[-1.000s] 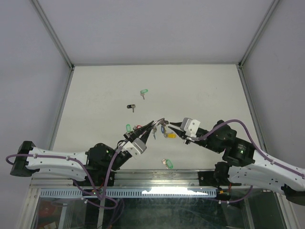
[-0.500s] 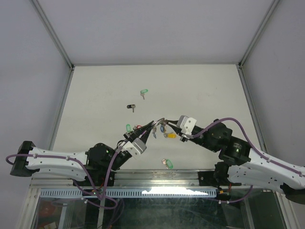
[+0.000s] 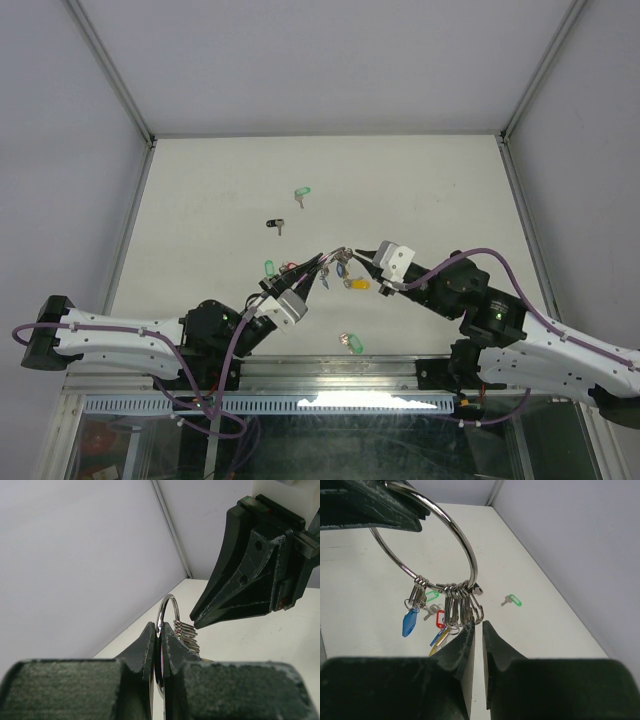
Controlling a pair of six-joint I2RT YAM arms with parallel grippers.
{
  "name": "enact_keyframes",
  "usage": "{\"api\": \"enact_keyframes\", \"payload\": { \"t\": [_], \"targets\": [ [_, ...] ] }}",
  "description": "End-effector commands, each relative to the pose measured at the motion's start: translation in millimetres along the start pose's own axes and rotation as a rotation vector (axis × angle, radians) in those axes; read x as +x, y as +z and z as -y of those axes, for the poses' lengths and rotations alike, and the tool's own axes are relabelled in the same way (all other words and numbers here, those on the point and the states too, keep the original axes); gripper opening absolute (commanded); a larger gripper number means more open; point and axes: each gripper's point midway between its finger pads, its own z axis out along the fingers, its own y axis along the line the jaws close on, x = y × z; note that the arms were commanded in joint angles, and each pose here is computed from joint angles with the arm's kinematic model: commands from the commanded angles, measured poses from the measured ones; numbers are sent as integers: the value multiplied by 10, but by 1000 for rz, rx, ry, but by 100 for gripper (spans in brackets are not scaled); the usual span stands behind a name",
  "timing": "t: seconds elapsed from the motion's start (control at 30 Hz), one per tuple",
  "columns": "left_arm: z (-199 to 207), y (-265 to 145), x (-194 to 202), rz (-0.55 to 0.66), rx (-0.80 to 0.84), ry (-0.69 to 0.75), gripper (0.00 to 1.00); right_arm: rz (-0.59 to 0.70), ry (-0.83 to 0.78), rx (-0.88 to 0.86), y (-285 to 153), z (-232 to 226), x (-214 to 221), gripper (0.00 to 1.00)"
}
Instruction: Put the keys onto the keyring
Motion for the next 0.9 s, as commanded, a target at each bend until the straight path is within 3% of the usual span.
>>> {"api": "enact_keyframes", "payload": {
  "t": [0.0,0.43,0.87],
  "targets": [
    [-227,41,-306,81,-61,-58,0,67,4,41,-5,102,-189,13],
    [-215,49,-309,80,-58,-57,0,74,16,8,60,21,-181,20],
    [-200,57,-315,81,-51,-59,0,95,-1,36,132,72,-233,20]
  ]
}}
